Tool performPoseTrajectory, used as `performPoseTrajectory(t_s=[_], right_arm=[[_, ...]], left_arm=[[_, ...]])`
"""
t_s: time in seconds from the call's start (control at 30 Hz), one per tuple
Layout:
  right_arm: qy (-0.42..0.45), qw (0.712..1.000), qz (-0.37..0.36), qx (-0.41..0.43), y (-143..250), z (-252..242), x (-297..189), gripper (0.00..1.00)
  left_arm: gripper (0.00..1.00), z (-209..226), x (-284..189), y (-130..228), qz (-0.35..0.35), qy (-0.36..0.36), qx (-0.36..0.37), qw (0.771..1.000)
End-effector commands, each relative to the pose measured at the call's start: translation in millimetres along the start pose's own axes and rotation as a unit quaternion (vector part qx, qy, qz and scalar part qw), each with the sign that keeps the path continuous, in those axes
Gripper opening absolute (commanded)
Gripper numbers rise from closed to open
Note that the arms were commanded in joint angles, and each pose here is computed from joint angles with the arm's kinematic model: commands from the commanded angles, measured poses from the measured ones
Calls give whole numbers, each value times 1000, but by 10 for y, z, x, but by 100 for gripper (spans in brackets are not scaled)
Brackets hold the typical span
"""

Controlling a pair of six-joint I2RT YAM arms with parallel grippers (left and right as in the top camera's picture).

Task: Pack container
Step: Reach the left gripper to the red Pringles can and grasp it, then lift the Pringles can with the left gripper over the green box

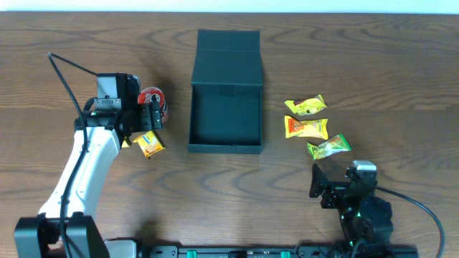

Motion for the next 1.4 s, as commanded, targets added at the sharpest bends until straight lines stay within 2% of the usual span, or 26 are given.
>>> performPoseTrajectory(t_s=[0.0,0.13,0.27,0.47,0.67,0.83,0.97,1.0,1.17,1.37], right_arm=[[2,1000,1,6,24,-9,12,99],[2,1000,1,6,24,-9,12,99],[2,1000,1,6,24,-9,12,99],[2,1000,1,6,24,-9,12,99],[2,1000,1,6,24,-9,12,99],[2,1000,1,6,25,-9,12,99],[2,1000,1,6,24,-9,12,99],[2,1000,1,6,24,-9,12,99],[2,1000,1,6,24,-9,12,99],[2,1000,1,5,24,-9,12,99]], left_arm=[[95,-24,32,-121,-12,4,49,999],[95,-48,20,-163,-21,16,63,998],[95,-139,-15,-214,-32,63,84,994],[95,-135,25,-296,-54,58,85,993],[96,-158,275,-218,-17,74,80,994],[96,-213,338,-222,-17,75,84,993],[95,-219,337,-267,-29,76,57,995],[99,-222,336,-280,-32,77,53,995],[77,-221,348,-308,-40,77,44,995],[72,-216,442,-256,-21,76,38,996]])
Point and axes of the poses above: each gripper's point midway between its finger pads, its own x axis out along the fingers, its own z axis along the line the jaws close on, y = z × x, the point moved 8 cm from there along -x, back along the fingers, and after that the axes turned 2 degrees about x, right-handed, at the moved point
